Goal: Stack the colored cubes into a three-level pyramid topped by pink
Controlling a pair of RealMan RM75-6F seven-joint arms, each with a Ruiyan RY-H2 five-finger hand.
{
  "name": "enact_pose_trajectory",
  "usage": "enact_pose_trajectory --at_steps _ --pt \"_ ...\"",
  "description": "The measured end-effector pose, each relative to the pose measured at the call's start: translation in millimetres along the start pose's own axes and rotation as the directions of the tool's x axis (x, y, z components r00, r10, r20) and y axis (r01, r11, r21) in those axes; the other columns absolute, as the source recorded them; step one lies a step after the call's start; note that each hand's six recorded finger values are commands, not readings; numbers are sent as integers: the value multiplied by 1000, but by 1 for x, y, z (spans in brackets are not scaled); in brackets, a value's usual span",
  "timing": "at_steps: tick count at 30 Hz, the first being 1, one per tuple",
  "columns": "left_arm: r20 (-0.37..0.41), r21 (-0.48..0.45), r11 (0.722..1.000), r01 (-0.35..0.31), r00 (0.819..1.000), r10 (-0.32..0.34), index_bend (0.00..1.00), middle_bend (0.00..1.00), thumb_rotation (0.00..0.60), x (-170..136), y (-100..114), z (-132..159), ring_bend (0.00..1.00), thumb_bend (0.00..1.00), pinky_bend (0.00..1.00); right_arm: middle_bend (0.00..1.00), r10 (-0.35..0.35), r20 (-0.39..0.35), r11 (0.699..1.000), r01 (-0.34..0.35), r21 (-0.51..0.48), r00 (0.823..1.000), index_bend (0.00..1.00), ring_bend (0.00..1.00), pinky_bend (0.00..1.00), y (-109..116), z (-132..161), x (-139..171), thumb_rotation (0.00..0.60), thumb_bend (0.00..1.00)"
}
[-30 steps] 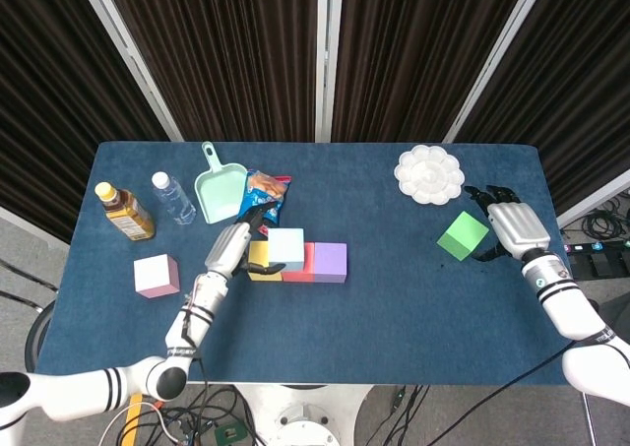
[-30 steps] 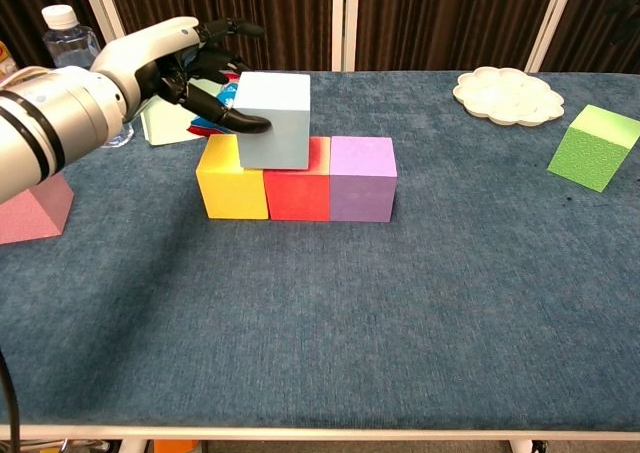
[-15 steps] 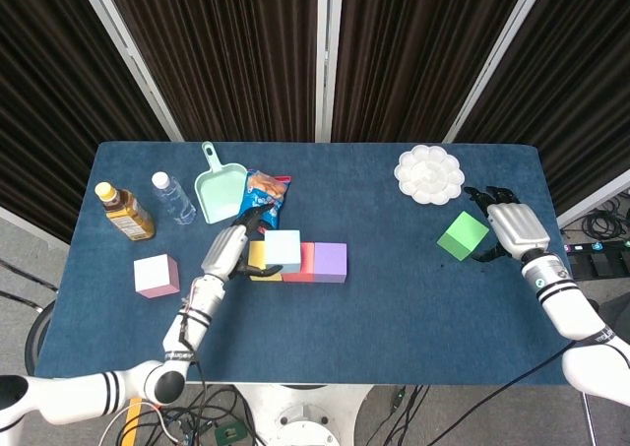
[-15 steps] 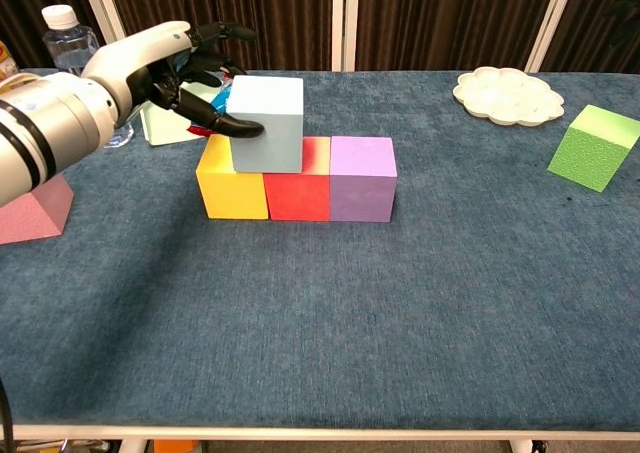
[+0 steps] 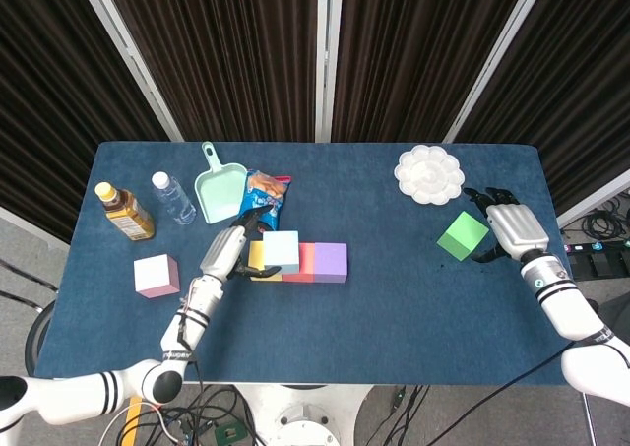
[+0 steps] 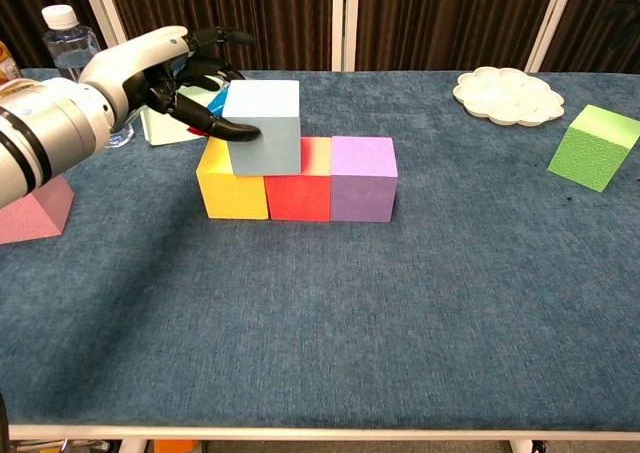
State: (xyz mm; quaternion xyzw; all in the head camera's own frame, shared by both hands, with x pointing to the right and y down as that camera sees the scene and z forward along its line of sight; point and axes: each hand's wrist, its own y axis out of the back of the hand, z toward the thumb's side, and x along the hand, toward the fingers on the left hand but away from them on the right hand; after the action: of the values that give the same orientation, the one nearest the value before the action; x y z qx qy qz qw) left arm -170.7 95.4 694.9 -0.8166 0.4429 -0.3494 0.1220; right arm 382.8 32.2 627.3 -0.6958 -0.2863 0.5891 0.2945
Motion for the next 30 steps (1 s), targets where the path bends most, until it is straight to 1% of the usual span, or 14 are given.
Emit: enact_pose_trajectory --at_steps 14,30 --pt "20 7 1000 4 1000 -4 95 406 600 8 2 8 63 157 120 157 0 4 1000 0 -9 1000 0 0 0 -1 -3 -1 600 0" --pt "3 -2 1000 17 1000 -17 96 406 600 16 -2 10 63 157 120 157 3 9 1000 -3 -13 1000 0 0 0 -3 -6 -1 600 0"
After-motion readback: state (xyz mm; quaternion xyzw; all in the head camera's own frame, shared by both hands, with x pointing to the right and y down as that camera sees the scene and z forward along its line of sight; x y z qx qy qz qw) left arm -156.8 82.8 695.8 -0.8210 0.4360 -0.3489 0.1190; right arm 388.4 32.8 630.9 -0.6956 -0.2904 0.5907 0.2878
